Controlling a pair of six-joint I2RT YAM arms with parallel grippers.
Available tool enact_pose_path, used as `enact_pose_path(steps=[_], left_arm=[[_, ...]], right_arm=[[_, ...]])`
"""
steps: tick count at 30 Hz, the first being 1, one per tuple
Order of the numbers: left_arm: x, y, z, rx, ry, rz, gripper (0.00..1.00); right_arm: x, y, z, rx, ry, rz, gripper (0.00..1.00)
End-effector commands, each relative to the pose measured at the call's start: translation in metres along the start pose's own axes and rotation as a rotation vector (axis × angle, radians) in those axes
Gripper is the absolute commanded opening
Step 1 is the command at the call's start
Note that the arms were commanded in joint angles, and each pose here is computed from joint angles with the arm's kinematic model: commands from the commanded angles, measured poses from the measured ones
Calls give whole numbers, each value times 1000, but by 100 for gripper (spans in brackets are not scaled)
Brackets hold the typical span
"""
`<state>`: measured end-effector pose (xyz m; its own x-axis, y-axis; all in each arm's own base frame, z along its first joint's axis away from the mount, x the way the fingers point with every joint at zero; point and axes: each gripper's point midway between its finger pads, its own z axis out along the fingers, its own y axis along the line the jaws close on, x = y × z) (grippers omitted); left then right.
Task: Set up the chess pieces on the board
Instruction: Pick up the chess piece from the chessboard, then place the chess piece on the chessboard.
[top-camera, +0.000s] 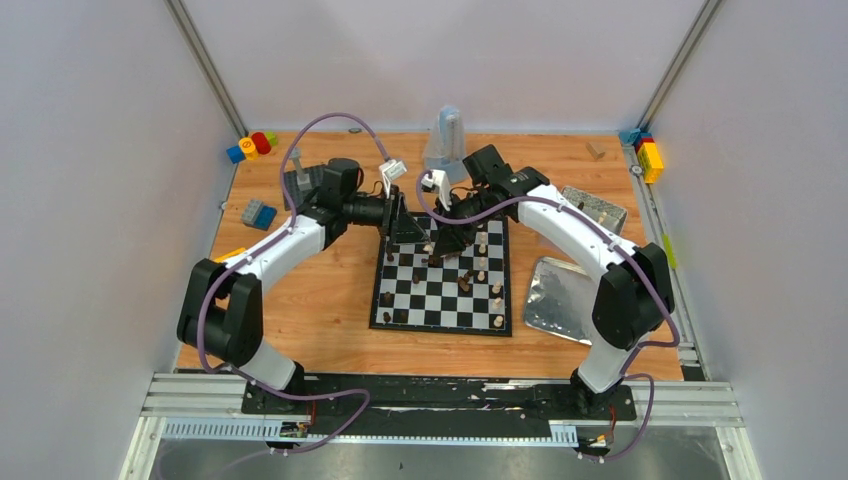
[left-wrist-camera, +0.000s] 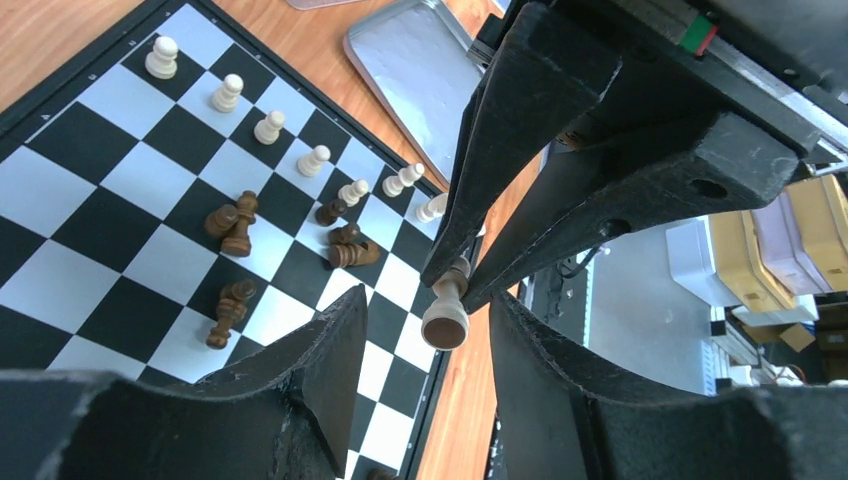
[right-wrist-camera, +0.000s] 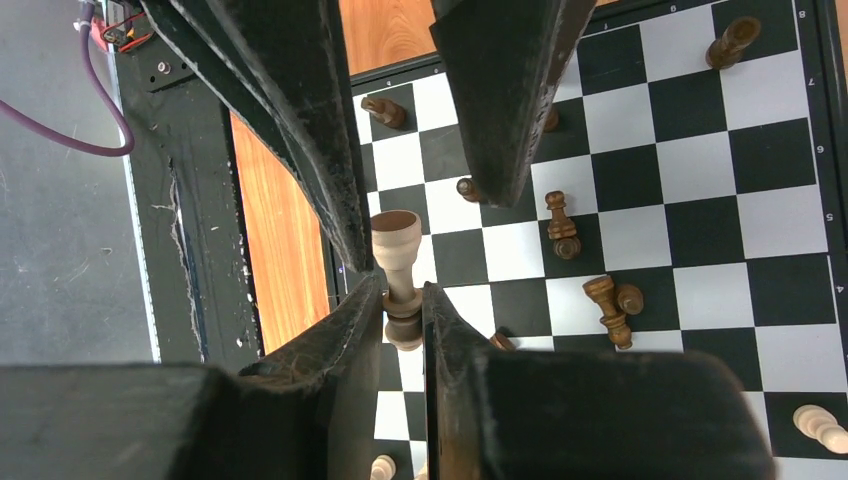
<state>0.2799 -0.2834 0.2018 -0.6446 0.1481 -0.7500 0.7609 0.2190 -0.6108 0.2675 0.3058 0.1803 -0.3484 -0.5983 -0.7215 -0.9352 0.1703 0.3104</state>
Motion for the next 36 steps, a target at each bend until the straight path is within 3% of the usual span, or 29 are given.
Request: enact_pose_path(steps=[1,11,19,32,36], left_arm=[[-16,-16,5,69,-14,42,56],[-1,-18,5,80,31,11,55],[1,-17,10,88,40,3,44],[0,-16,12,95,45,-5,39],[-1,-17,12,97,44,2,33]], right_arm=[[-26,6,-15,2,-90,-51,8],[-28,-1,-18,30,-99,-40,8],[-27,-1,-16,25,-96,-33,8],[-20,-3,-13,24,-83,-28,9],[-19,-2,-14,26,-81,-28,9]])
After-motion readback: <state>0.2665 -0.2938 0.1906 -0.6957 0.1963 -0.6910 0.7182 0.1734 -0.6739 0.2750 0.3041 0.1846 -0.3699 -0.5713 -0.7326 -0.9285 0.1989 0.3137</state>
